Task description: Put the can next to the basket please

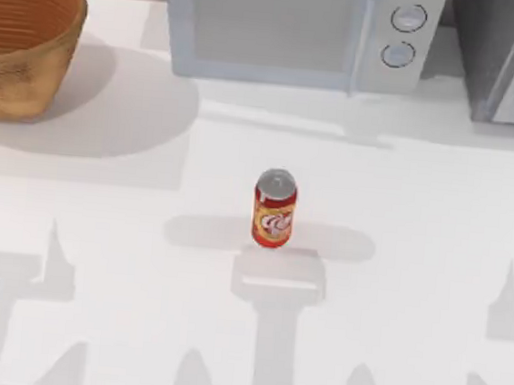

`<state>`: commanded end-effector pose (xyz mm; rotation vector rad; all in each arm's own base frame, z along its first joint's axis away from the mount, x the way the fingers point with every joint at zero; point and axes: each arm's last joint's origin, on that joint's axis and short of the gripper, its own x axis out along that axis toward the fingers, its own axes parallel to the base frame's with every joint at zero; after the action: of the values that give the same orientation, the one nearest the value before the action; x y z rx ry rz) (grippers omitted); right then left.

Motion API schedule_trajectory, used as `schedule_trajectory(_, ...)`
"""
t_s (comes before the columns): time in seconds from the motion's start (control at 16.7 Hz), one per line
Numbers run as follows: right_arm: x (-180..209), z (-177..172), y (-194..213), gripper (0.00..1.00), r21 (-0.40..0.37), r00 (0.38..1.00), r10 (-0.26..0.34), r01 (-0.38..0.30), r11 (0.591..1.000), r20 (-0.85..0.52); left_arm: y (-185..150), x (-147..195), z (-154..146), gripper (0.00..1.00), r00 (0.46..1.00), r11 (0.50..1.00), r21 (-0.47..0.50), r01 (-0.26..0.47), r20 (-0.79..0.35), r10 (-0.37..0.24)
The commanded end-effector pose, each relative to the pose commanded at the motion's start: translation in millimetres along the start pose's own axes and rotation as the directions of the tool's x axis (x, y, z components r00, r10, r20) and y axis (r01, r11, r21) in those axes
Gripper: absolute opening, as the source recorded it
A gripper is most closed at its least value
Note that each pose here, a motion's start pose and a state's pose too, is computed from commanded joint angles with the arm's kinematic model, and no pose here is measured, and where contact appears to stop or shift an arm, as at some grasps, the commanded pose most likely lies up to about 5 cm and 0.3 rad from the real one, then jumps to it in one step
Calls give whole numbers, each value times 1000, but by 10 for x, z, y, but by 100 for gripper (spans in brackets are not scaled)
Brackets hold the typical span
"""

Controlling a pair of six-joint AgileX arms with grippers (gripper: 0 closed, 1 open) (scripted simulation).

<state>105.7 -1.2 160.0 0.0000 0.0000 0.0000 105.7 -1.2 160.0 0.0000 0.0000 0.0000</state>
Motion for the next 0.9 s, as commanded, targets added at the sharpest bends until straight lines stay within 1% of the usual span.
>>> schedule_trajectory(0.12, 0, 0, 0, 100, 0, 1000, 0, 0, 1000, 0, 0, 0, 0, 100, 1000, 1000, 0, 0, 0, 0)
schedule_trajectory(0.24, 0, 0, 0, 100, 0, 1000, 0, 0, 1000, 0, -6, 4, 33, 100, 1000, 1000, 3, 6, -24, -6)
schedule_trajectory(0.36, 0, 0, 0, 100, 0, 1000, 0, 0, 1000, 0, -24, 18, 117, 100, 997, 1000, 10, 23, -78, -22)
schedule_trajectory(0.54, 0, 0, 0, 100, 0, 1000, 0, 0, 1000, 0, -79, 80, 350, 100, 977, 997, 25, 77, -203, -70)
schedule_trajectory(0.72, 0, 0, 0, 100, 0, 1000, 0, 0, 1000, 0, -177, 235, 664, 100, 923, 986, 39, 161, -360, -136)
schedule_trajectory(0.9, 0, 0, 0, 100, 0, 1000, 0, 0, 1000, 0, -342, 516, 991, 100, 824, 964, 47, 261, -531, -197)
